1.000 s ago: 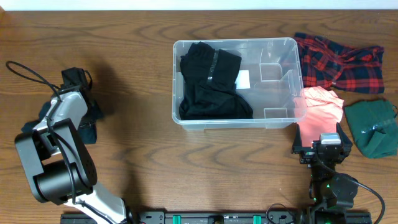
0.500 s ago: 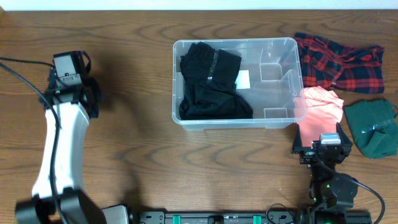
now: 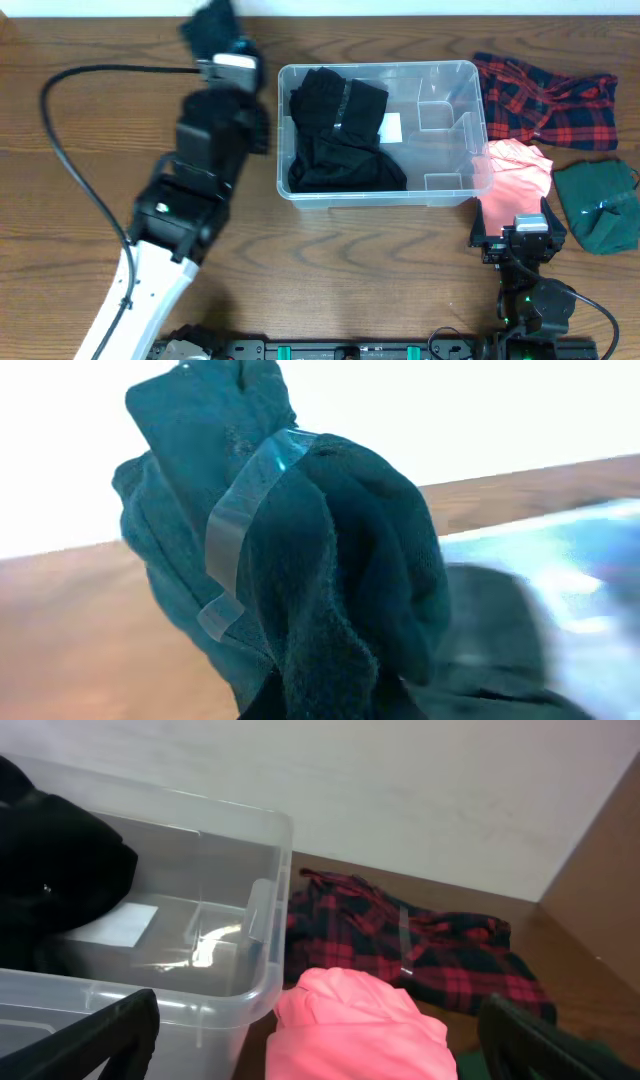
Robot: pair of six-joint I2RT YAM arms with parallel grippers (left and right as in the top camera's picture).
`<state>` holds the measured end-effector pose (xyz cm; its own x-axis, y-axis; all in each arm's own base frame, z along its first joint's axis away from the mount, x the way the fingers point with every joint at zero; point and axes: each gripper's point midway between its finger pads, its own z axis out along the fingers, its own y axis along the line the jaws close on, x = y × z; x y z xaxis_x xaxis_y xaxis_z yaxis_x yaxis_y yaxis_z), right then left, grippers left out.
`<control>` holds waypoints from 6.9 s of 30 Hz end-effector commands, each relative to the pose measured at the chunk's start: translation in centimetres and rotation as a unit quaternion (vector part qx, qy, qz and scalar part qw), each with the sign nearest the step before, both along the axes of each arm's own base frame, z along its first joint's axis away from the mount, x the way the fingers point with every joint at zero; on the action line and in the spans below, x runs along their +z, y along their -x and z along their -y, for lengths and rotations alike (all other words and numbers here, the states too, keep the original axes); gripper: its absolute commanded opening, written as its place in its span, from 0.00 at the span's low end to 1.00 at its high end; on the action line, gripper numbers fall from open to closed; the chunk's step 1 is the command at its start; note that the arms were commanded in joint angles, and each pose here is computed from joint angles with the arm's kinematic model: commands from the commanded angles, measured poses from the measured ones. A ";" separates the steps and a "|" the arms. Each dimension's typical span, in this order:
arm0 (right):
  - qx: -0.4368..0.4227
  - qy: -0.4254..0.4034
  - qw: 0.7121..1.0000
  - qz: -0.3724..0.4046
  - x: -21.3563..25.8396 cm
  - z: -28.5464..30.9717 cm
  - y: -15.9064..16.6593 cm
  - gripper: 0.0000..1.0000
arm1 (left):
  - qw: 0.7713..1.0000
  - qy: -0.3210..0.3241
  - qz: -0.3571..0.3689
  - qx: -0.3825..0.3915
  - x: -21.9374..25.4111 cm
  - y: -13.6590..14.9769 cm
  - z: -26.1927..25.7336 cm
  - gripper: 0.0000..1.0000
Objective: Pack container
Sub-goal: 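Carry the teal garment over the container and lower it inside, then release the teal garment and retract the left gripper to rest, then move the right gripper to the pink garment and grasp it, then lift the pink garment and lower it into the container's right side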
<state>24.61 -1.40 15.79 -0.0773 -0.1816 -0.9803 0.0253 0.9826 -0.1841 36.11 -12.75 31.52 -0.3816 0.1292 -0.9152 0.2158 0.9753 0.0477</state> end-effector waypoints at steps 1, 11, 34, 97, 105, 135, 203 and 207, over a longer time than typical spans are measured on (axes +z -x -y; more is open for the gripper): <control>0.005 0.005 1.000 0.000 0.0 -0.3 0.0 0.99 | 0.995 -0.045 0.020 -0.090 0.5 1.3 5.2 0.06; 0.005 0.005 1.000 0.000 0.0 -0.3 0.0 0.99 | 0.956 -0.139 0.003 -0.260 -6.7 3.8 18.1 0.06; 0.005 0.005 1.000 0.000 0.0 -0.3 0.0 0.99 | 0.962 -0.082 -0.014 -0.261 -13.1 1.9 24.9 0.06; 0.048 -0.015 0.995 0.085 4.3 -1.7 0.1 0.99 | 0.906 -0.196 -0.143 0.347 -8.5 -2.6 -22.7 0.98; -0.067 -0.162 0.985 -0.007 6.6 1.5 2.4 0.99 | 0.906 -0.196 -0.143 0.347 -8.5 -2.6 -22.7 0.98; -0.199 -0.236 0.836 -0.454 -3.2 10.0 -3.6 0.99 | 0.906 -0.196 -0.143 0.347 -8.5 -2.6 -22.7 0.98; 0.135 -0.286 0.896 -0.312 13.0 -7.2 -12.7 0.01 | 0.906 -0.196 -0.143 0.347 -8.5 -2.6 -22.7 0.98; 0.152 -0.279 0.888 -0.332 11.2 -9.4 -14.2 0.01 | 0.906 -0.196 -0.143 0.347 -8.5 -2.6 -22.7 0.98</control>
<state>38.08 6.57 27.91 -0.6724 0.1941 -0.7143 -0.1934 0.8854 0.4227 38.54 9.67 22.48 -0.7161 0.0647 -0.6950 -0.3722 0.8070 0.4586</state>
